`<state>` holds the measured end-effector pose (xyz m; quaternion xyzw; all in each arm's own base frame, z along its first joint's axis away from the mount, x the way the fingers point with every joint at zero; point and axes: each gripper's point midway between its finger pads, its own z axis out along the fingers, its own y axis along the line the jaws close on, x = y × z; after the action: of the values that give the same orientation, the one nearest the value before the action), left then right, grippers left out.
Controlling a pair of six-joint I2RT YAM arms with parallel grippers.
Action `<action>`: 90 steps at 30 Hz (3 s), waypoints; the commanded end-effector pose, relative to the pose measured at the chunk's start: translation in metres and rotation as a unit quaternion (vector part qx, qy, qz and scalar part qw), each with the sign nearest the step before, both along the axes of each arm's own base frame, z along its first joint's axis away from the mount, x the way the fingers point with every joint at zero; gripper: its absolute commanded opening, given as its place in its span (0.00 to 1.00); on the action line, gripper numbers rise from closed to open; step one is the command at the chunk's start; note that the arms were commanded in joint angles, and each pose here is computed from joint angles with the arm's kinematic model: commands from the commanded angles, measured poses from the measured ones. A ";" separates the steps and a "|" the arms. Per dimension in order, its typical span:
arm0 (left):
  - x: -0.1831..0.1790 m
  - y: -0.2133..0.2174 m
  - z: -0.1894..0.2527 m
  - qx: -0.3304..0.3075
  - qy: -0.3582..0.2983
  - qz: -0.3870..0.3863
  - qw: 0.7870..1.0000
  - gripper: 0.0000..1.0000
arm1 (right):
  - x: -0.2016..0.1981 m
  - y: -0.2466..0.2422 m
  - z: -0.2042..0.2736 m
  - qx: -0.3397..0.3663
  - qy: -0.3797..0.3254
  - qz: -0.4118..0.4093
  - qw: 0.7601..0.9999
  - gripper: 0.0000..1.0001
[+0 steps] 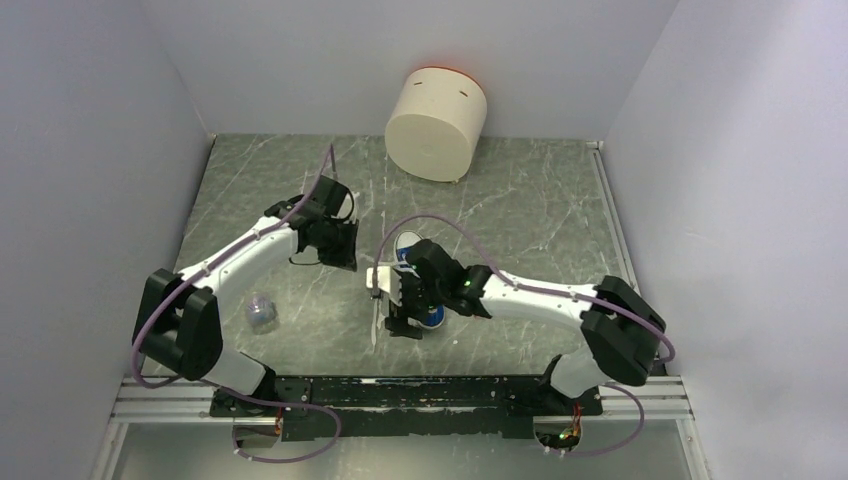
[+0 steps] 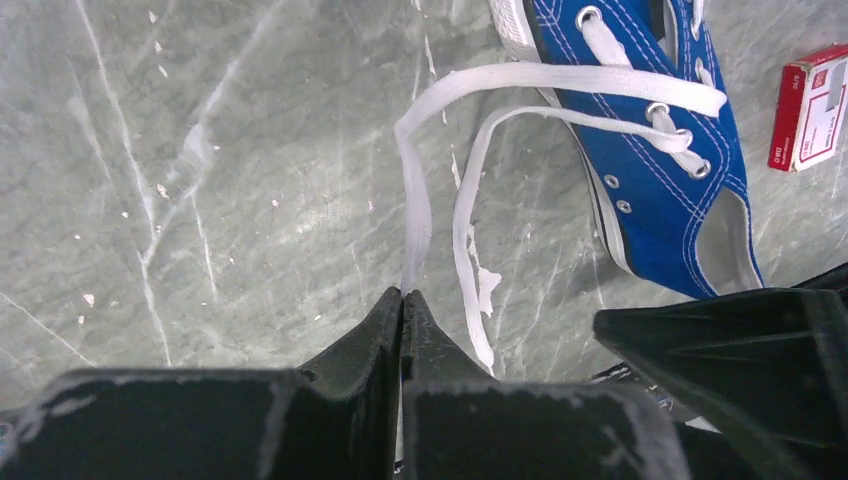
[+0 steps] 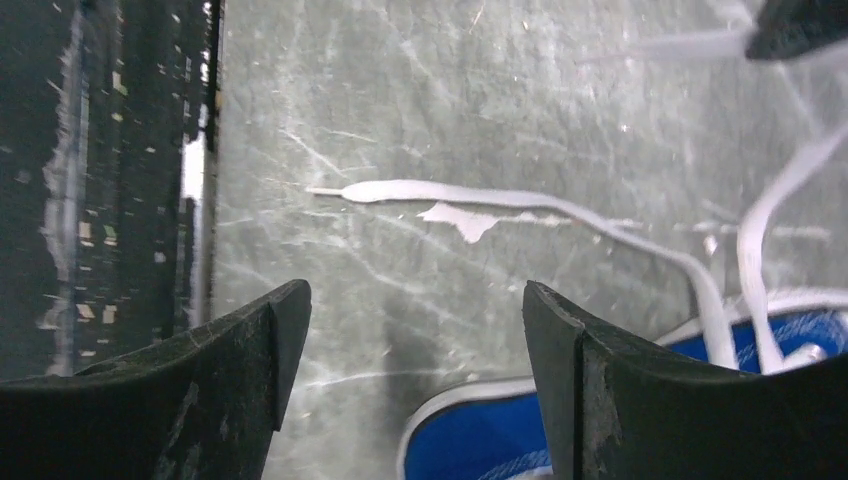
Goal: Tie the shoes
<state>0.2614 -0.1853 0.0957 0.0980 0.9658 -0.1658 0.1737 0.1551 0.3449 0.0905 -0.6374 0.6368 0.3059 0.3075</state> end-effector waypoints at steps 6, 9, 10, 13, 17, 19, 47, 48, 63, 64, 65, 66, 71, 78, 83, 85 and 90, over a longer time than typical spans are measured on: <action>0.002 0.010 -0.013 0.042 0.024 0.015 0.999 0.05 | 0.017 0.050 -0.025 0.008 -0.120 0.151 0.981 0.78; 0.005 0.007 -0.015 0.038 0.026 0.011 0.999 0.05 | 0.016 0.055 -0.041 -0.005 -0.117 0.165 0.979 0.74; 0.005 0.006 -0.016 0.036 0.028 0.010 0.999 0.05 | 0.016 0.057 -0.045 -0.006 -0.119 0.168 0.979 0.72; 0.005 0.005 -0.018 0.037 0.035 0.009 0.999 0.05 | 0.018 0.062 -0.050 0.001 -0.123 0.168 0.978 0.71; 0.004 0.009 -0.018 0.046 0.035 0.011 0.998 0.05 | 0.015 0.062 -0.068 -0.011 -0.104 0.175 0.979 0.70; 0.005 0.012 -0.018 0.052 0.035 0.011 0.998 0.05 | 0.013 0.061 -0.076 -0.009 -0.098 0.170 0.981 0.67; 0.014 0.023 -0.018 0.073 0.030 0.011 0.997 0.05 | 0.055 0.072 0.026 0.116 -0.042 -0.023 0.992 0.99; 0.016 0.024 -0.020 0.079 0.034 0.009 0.996 0.05 | 0.053 0.075 0.020 0.107 -0.035 -0.027 0.993 1.00; 0.020 0.032 -0.034 0.078 0.063 0.006 0.995 0.05 | 0.042 0.068 -0.072 0.006 -0.021 -0.096 0.995 0.82; 0.019 0.031 -0.033 0.072 0.061 0.005 0.995 0.05 | 0.041 0.066 -0.079 -0.004 -0.020 -0.099 0.995 0.77; 0.018 0.030 -0.032 0.067 0.061 0.004 0.996 0.05 | 0.039 0.064 -0.085 -0.013 -0.020 -0.098 0.995 0.71; 0.017 0.028 -0.032 0.062 0.061 0.001 0.996 0.05 | 0.036 0.060 -0.093 -0.025 -0.021 -0.099 0.995 0.66; 0.013 0.028 -0.030 0.054 0.059 0.001 0.997 0.05 | 0.020 0.054 -0.099 -0.032 -0.039 -0.096 0.994 0.66; 0.013 0.026 -0.025 0.044 0.047 0.003 0.998 0.05 | 0.034 0.058 -0.066 -0.017 -0.068 -0.119 0.990 0.85; 0.013 0.023 -0.019 0.031 0.039 0.007 0.999 0.05 | 0.032 0.060 -0.056 -0.006 -0.066 -0.111 0.992 0.91; 0.012 0.022 -0.018 0.027 0.037 0.007 0.999 0.05 | 0.030 0.057 -0.062 -0.010 -0.061 -0.111 0.992 0.92; 0.009 0.024 -0.017 0.028 0.038 0.007 0.999 0.05 | 0.020 0.046 -0.082 -0.018 -0.044 -0.109 0.993 0.89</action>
<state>0.2709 -0.1580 0.0706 0.0902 0.9804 -0.1231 0.1246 0.1842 0.4019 0.0213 -0.5796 0.6894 0.2292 0.3689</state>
